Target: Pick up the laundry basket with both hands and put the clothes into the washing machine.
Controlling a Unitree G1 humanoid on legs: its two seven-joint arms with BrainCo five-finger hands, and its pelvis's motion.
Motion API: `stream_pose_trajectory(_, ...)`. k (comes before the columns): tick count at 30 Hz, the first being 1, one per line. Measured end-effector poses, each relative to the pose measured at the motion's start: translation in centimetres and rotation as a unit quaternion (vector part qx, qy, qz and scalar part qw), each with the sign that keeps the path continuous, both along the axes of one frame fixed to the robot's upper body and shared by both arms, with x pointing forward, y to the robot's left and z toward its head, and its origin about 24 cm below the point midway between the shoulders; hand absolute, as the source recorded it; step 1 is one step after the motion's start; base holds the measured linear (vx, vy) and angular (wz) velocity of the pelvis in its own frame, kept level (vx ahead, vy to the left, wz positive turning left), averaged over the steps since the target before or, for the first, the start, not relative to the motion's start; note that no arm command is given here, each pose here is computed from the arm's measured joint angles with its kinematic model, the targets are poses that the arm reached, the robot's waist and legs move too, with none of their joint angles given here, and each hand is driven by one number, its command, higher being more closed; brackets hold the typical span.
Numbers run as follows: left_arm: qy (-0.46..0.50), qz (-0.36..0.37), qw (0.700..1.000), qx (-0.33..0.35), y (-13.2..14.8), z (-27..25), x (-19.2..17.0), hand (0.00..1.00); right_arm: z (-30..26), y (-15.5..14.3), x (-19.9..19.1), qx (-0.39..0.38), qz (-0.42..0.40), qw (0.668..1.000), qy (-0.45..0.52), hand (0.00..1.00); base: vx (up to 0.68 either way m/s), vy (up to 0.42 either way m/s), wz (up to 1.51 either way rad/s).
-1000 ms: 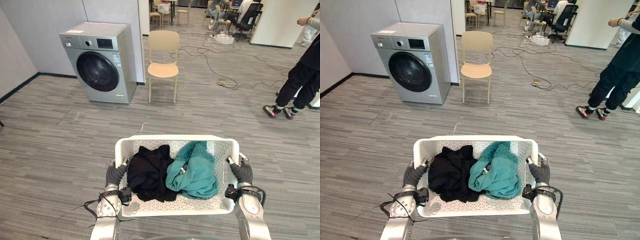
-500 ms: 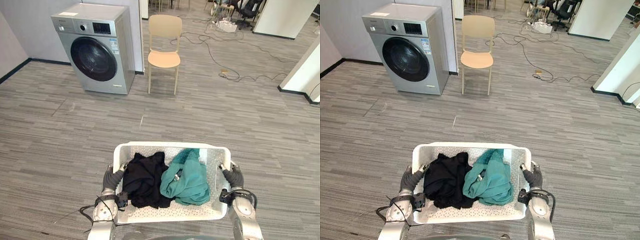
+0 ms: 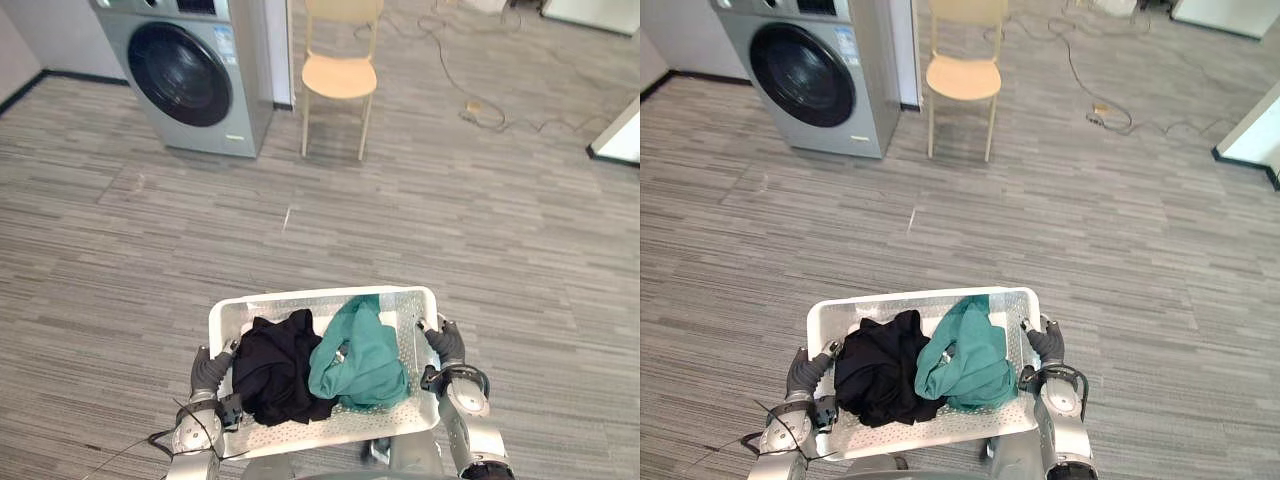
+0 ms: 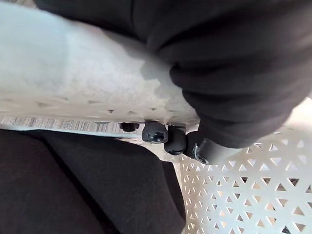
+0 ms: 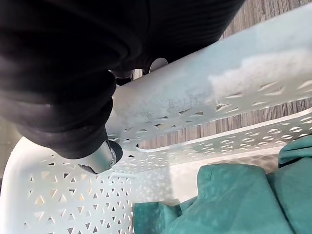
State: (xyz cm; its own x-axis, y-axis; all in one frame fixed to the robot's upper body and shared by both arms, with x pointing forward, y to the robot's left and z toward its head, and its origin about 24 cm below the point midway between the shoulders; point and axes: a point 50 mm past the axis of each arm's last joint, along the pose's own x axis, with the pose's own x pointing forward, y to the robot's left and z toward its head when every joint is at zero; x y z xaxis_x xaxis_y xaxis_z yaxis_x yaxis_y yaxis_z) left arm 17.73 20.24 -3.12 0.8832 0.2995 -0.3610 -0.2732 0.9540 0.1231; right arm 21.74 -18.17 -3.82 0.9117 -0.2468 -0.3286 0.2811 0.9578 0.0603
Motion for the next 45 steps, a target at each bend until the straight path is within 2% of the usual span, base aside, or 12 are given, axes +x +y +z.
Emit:
stream_pose_trajectory(6,-0.001,0.002,1.0,-0.01,-0.4,-0.2,0.3,1.0,1.2,0.0,-1.0,-0.01,0.01,1.0,-0.022,1.0,0.67,-0.294,0.22)
stream_pose_trajectory(11,-0.013,0.017,0.999,-0.036,-0.8,0.0,-1.0,1.0,2.6,-0.1,-0.9,-0.02,0.015,0.998,-0.052,1.0,0.71,-0.19,-0.55)
stream_pose_trajectory(16,-0.05,0.033,0.998,-0.036,-0.2,1.2,-0.8,1.0,4.1,0.4,1.1,-0.025,0.041,0.995,-0.088,1.0,0.68,0.07,-0.6)
stream_pose_trajectory(22,-0.046,0.045,0.998,-0.02,0.9,1.4,-1.5,1.0,2.7,1.3,2.1,-0.009,0.045,0.997,-0.068,1.0,0.76,0.286,0.08)
stream_pose_trajectory(26,-0.03,0.043,0.999,-0.011,0.9,1.0,-1.9,1.0,2.0,1.8,0.9,0.003,0.038,0.998,-0.051,1.0,0.73,0.156,0.53)
stream_pose_trajectory(31,-0.074,0.011,0.997,0.008,0.7,3.0,-0.5,1.0,3.7,1.1,-0.2,0.004,0.01,0.996,-0.092,1.0,0.58,-0.051,0.68)
stream_pose_trajectory(45,-0.041,0.002,0.999,-0.021,-0.8,1.4,-0.6,1.0,3.3,-0.2,-1.9,-0.016,-0.012,0.997,-0.071,1.0,0.59,-0.203,0.08)
